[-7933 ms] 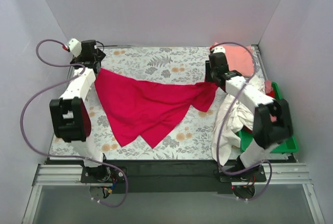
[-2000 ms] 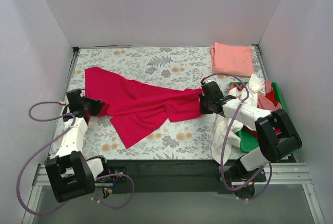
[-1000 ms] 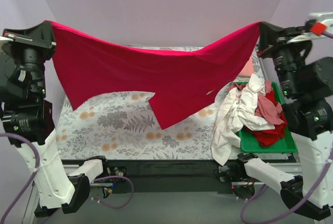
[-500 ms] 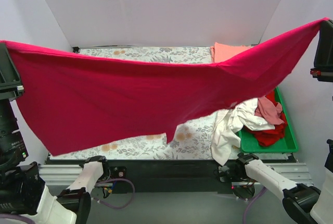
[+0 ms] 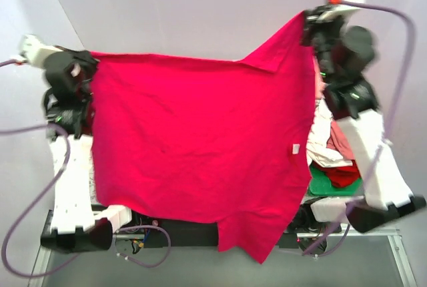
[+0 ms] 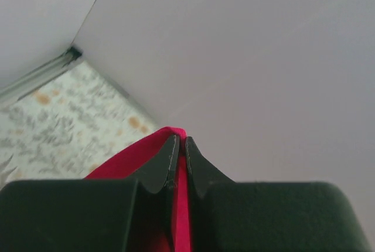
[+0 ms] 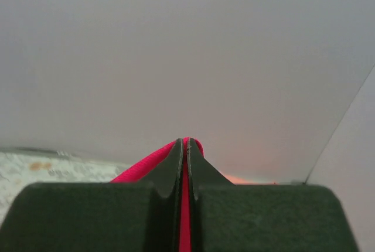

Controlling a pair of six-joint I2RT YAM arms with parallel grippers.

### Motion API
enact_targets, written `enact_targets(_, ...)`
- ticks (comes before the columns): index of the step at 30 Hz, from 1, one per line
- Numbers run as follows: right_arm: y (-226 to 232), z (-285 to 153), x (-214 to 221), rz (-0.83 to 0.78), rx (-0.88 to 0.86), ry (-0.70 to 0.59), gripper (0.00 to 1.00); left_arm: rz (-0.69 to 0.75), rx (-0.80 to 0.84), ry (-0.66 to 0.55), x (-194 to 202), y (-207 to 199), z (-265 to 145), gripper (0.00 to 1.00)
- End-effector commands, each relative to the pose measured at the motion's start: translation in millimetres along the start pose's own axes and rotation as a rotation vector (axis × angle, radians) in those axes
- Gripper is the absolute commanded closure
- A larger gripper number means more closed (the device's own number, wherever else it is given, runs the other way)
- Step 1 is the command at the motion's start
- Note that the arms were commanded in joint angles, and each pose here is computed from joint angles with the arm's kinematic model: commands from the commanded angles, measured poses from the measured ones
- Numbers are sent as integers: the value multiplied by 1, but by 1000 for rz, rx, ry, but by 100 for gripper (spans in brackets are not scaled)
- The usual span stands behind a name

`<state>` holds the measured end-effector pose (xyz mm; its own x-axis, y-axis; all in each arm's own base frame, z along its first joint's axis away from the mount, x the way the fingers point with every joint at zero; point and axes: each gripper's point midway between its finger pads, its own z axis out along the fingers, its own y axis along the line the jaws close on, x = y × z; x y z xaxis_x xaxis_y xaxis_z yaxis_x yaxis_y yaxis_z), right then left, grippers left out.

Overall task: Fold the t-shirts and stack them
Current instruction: Flatten the tshirt out, then fold the tshirt

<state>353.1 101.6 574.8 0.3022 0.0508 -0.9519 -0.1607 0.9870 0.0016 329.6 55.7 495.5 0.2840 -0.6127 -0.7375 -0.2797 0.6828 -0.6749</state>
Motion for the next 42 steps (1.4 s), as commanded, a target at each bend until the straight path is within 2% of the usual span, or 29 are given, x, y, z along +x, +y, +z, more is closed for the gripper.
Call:
enact_targets(1,-11,42,81,-17,87,104,99,42,-116,81,76,52,51,100)
enact_targets(3,-13,58,135,4,85,179,99,44,-162,116,108,77,73,100)
enact_targets(4,-10,70,174,29,81,243,99,68,-232,198,152,109,91,100)
enact_targets(6,-5,83,221,61,34,301,99,50,-261,259,185,137,114,100)
enact_targets(7,-8,93,264,86,38,366,99,48,-277,292,201,151,124,100)
enact_targets(8,-3,102,276,105,7,384,99,37,-303,374,236,176,142,100)
enact_targets(9,-3,108,294,115,-2,410,99,29,-301,411,249,184,151,100)
enact_targets(10,-3,116,335,124,-9,475,99,22,-291,440,261,189,159,100)
enact_targets(11,-1,120,350,125,-17,496,99,28,-282,479,285,201,176,100)
enact_targets(12,1,132,351,127,-28,485,99,34,-285,489,293,207,184,100)
enact_targets(13,1,135,384,131,-33,534,99,42,-294,501,305,215,191,100)
enact_targets(14,7,139,393,141,-67,544,99,43,-273,488,304,210,205,100)
enact_targets(15,9,149,390,149,-79,529,99,55,-296,531,326,228,209,100)
enact_targets(17,9,156,424,158,-96,570,99,65,-278,563,342,232,222,100)
enact_targets(24,5,157,454,191,-105,626,99,98,-238,572,346,228,239,100)
enact_targets(27,4,143,451,201,-99,651,99,101,-239,563,340,225,235,100)
enact_targets(28,4,141,436,206,-97,635,99,105,-243,563,337,225,230,100)
enact_targets(29,3,127,445,209,-89,675,99,108,-248,554,332,224,228,100)
enact_targets(30,3,124,427,210,-85,657,99,109,-250,550,329,223,225,100)
enact_targets(32,0,101,433,216,-64,716,99,109,-252,542,320,221,214,100)
enact_targets(34,0,91,416,227,-57,710,99,107,-250,534,315,218,208,100)
enact_targets(39,3,35,418,249,-59,858,99,117,-264,535,307,221,185,100)
enact_targets(42,2,15,410,250,-51,876,99,118,-276,532,303,223,171,100)
